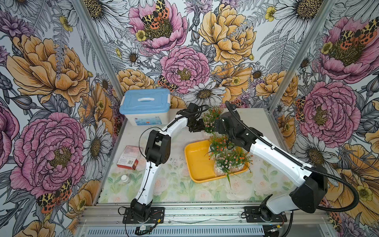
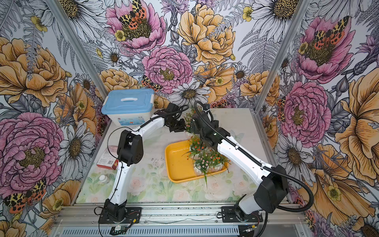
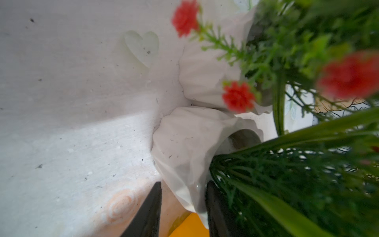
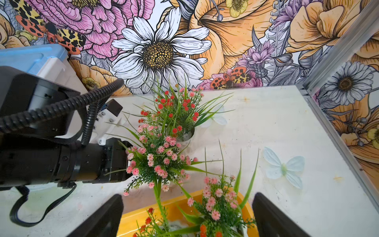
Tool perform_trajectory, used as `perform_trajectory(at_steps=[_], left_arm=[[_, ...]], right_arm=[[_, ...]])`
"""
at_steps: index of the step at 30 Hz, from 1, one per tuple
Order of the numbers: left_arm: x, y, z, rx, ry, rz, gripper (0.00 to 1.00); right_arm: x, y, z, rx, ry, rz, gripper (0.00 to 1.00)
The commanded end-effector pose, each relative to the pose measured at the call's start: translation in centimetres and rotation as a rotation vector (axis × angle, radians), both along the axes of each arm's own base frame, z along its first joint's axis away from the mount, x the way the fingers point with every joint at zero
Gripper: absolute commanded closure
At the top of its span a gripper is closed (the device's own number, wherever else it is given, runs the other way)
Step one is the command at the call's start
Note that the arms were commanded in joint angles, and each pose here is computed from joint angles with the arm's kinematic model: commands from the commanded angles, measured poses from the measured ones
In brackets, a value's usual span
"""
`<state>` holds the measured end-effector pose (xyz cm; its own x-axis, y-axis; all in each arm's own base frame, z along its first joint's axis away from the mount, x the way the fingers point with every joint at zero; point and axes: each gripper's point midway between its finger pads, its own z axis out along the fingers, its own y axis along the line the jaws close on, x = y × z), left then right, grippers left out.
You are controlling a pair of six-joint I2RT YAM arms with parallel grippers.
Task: Put the potted gypsophila into the storage box
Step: Pick up the baby's breath potted plant from the center of the board.
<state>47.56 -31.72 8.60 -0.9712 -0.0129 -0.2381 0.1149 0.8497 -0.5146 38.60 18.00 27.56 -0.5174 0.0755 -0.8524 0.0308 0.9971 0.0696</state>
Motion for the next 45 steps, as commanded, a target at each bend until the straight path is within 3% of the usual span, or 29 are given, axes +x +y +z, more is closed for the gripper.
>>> perform_trajectory(at_steps=[1,9,19,22,26,28,33,38,45], left_arm=[[-0.3,-0.3,-0.1,0.037,-0.020,-0.035,0.62],[-0.8,-0.3,-1.9,0.153,-0.041,-0.050,0.61],[-0.5,2.2,-3.2,0.444,-0.112,-0.066,0.84],[-0.6,2.4,-3.5,0.453,-0.109,-0.073,0.88],[-0.9,2.1,-3.8,0.440,-0.095,-0.086,1.00],[-1.0,1.9,-3.6,0.425,-0.091,-0.087,1.00],[-0.3,3.0,-0.7,0.414,-0.130,-0.029,1.00],[0.1,6.2,4.9,0.378,-0.189,0.063,1.00],[-2.8,10.0,10.5,0.327,-0.246,0.157,1.00]], right_arm=[[-1.0,-1.1,1.2,0.035,-0.040,-0.038,0.02],[-2.4,-2.5,0.9,0.053,-0.046,-0.064,0.02],[-3.3,-3.1,1.1,0.047,-0.057,-0.063,0.03],[-3.5,-3.4,1.1,0.045,-0.058,-0.064,0.03],[-3.9,-3.7,1.0,0.044,-0.062,-0.066,0.03],[-4.0,-3.9,1.1,0.047,-0.065,-0.069,0.03],[-4.6,-4.2,1.1,0.058,-0.069,-0.066,0.03],[-5.5,-4.8,1.0,0.061,-0.071,-0.061,0.03],[-5.9,-4.8,0.9,0.049,-0.068,-0.035,0.02]])
